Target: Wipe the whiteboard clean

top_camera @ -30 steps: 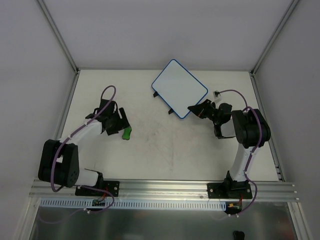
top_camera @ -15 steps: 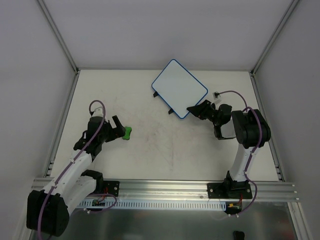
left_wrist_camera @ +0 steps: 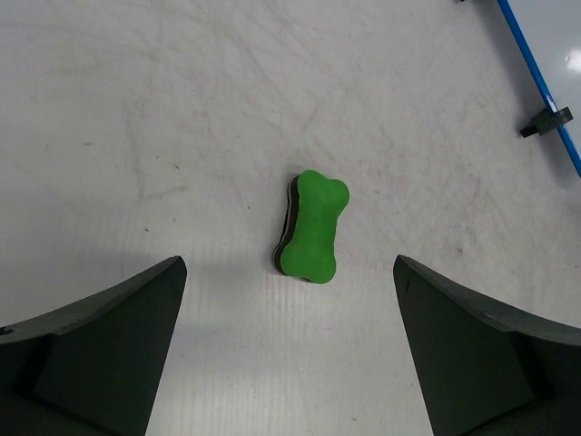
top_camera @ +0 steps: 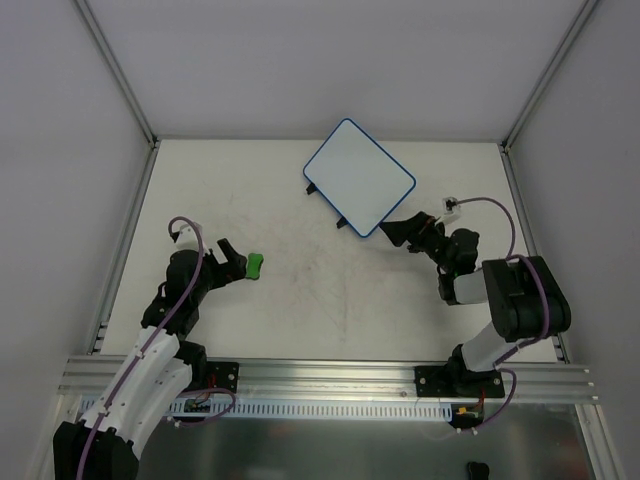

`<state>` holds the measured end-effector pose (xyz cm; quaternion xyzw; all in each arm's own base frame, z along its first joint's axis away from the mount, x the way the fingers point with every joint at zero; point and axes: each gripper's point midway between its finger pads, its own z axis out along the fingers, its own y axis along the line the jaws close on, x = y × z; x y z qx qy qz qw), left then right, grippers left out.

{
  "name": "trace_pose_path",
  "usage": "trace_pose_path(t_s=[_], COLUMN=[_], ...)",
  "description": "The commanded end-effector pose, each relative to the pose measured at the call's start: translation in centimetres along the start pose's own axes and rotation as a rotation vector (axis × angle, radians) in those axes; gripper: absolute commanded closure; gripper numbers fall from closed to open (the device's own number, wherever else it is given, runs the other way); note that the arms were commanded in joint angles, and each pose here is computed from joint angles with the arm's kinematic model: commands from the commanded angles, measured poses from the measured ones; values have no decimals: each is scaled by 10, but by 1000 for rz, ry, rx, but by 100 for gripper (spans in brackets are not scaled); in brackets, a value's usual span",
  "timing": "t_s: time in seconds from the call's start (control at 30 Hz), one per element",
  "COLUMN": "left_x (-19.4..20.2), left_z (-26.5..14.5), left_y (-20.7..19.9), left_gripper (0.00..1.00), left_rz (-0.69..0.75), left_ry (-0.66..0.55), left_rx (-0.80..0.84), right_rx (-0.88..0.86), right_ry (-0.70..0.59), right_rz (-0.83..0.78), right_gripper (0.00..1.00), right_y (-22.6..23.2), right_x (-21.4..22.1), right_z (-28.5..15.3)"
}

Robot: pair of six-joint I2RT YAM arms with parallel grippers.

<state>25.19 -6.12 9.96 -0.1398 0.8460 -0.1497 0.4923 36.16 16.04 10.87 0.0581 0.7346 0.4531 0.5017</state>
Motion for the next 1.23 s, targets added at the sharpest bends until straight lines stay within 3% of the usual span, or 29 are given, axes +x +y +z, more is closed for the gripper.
trace_pose_path(t_s=[0.0,0.2,0.43,0.6,0.87,1.2], left_x=[-11,-23,-23,-18,-19,-20], left_z=[1,-1,-1,2,5,8], left_y=[2,-9,-12,-13,-12,-10], left_gripper=[1,1,1,1,1,1], left_rz=[23,13,-24,-42,-31,-22], left_ry=[-59,-67,-66,-57,-83,-78], left_rx=[-8,24,36,46,53,36], right_rx=[-102,16,172,295,384,375], right_ry=[-252,-117,-89,-62,-81,-54], right_rz=[-195,-179,-294,-277,-257,-247], right_gripper=[1,1,1,1,1,1], right_y=[44,35,30,10,-10,-8], right_x=[-51,-24,-12,5,9,12], right_z=[-24,-55,-103,-125,-133,-130])
